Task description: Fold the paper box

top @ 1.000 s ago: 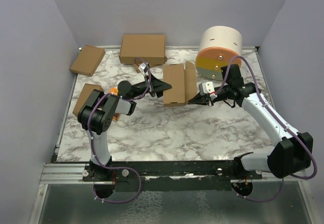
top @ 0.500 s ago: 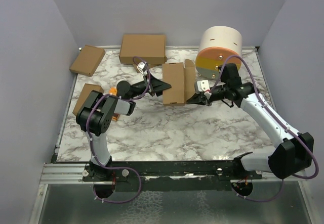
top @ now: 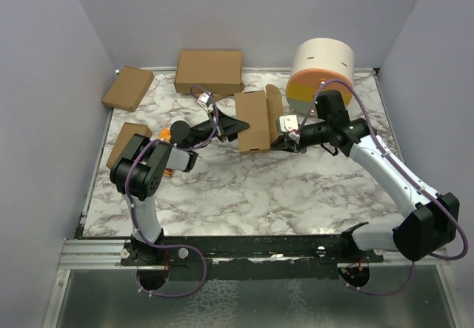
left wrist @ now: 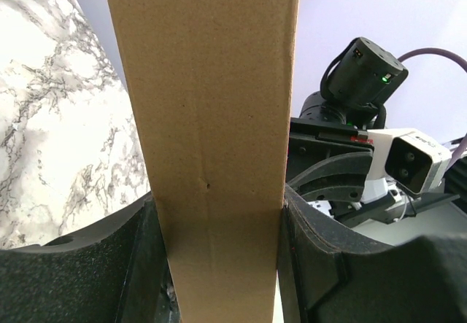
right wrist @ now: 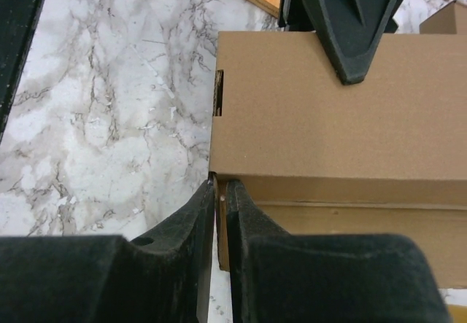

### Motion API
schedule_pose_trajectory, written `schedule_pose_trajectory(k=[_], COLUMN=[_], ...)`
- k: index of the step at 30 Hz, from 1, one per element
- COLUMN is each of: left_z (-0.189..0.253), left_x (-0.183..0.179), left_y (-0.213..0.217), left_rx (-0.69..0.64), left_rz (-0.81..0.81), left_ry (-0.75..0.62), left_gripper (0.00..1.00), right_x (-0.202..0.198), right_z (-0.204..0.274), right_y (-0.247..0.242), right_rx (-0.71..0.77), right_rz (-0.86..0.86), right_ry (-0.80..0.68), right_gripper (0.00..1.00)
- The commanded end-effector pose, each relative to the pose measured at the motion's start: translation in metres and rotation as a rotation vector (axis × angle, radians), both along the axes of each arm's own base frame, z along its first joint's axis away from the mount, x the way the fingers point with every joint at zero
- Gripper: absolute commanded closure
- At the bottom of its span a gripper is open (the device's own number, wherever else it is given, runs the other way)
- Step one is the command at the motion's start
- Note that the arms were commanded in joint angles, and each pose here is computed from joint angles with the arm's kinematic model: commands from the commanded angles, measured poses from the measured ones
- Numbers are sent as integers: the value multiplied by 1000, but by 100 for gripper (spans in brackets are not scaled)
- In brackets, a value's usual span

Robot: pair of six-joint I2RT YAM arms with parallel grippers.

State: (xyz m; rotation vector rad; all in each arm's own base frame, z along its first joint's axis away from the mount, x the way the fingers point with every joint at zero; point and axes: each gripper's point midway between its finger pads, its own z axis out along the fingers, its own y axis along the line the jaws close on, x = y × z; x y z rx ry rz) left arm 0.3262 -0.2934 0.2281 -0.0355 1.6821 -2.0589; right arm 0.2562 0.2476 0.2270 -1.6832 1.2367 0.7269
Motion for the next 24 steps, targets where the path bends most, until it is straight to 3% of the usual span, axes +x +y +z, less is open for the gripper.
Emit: schedule_pose_trajectory(k=[1,12,18,21,24], left_z=[20,23,25,27,30], left_x=[-9,-14,-15,-15,-17], left_y=[1,3,4,5,5], left_rx=[-72,-94,-94,-94,-90], left_rz=[-14,-44,-45,-41,-40], left_ry=[-101,-122,-133,-148,-174], left_gripper=[62,62,62,62,62], right_x=[6,-6,-14,0,17], right_z=[19,38,58,69,70], right_y=[4,3,-2,-14,-34], right_rx=[11,38,73,124,206], right_rz=[-8,8,-11,-118,-282], right_ry=[-45,-45,-44,-1,104], right_gripper=[86,66,61,64,84])
